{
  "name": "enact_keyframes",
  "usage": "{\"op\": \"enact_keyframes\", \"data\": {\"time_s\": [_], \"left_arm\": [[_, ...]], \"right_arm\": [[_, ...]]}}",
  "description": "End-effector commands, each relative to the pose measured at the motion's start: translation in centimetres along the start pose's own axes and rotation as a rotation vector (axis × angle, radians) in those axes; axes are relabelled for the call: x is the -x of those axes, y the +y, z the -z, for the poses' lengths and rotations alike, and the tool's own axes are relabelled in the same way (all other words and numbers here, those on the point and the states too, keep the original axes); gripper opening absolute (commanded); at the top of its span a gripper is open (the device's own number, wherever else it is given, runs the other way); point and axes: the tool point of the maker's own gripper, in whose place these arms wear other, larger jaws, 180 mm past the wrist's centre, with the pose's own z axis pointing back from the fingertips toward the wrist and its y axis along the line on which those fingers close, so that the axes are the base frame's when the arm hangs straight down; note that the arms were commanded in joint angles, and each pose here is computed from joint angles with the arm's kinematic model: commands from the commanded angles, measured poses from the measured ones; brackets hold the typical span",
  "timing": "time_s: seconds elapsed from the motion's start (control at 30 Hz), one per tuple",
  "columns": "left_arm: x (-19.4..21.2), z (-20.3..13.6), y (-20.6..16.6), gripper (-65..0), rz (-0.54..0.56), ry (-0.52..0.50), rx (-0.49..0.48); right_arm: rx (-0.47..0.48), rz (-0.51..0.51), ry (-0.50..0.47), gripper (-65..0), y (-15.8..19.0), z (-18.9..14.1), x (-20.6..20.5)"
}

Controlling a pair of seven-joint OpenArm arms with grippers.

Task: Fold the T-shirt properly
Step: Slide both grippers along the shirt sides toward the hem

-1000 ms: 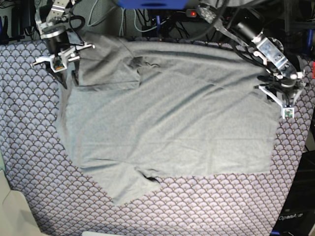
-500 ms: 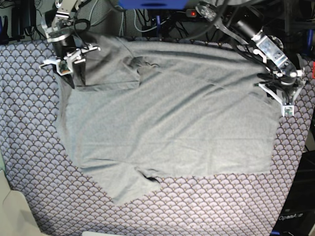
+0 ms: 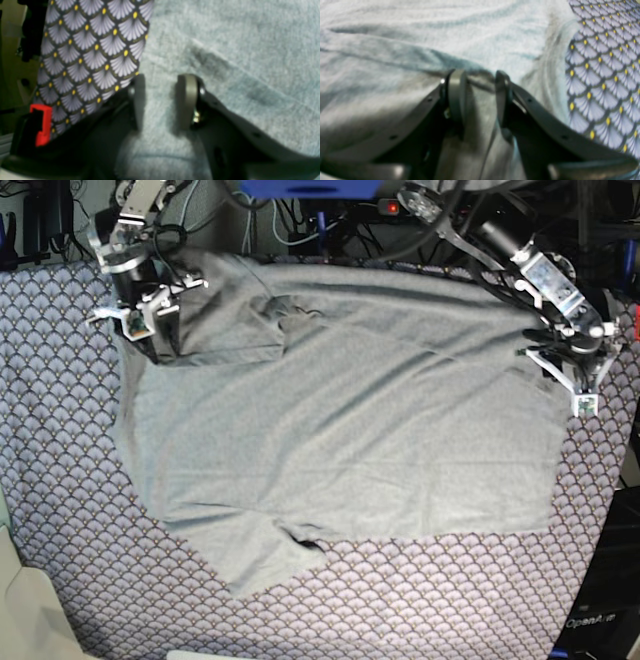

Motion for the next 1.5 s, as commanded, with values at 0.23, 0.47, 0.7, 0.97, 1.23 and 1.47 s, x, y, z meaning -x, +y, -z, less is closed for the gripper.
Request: {"op": "enact_keyframes", "data": {"time_s": [0.23, 0.47, 0.7, 0.97, 1.23, 1.47], "left_arm": [[-2.3, -0.7, 1.3, -43.2, -0.001, -0.066, -0.041], [-2.3, -0.7, 1.3, -43.2, -0.001, -0.066, -0.041], [-2.3, -0.7, 1.2, -43.2, -0.002, -0.066, -0.040], [-2.3, -0.7, 1.3, -43.2, -0.001, -0.066, -0.041], [-2.3, -0.7, 1.3, -43.2, -0.001, -0.066, -0.041], [-2.4, -0.7, 1.3, -43.2, -0.002, -0.068, -0.041]], "right_arm": [[0.022, -0.009, -0.065, -43.6, -0.9, 0.6, -1.8], [0.065, -0.025, -0.064, -43.6, -3.0, 0.3, -1.9], [0.064, 0.000, -0.024, -43.6, -3.2, 0.0, 0.0], [0.050, 0.015, -0.001, -43.6, -2.4, -0.8, 1.0], [0.044, 0.018, 0.012, -43.6, -2.0, -1.3, 1.6], [0.040, 0.024, 0.015, -44.0, -1.8, -1.3, 1.8]]}}
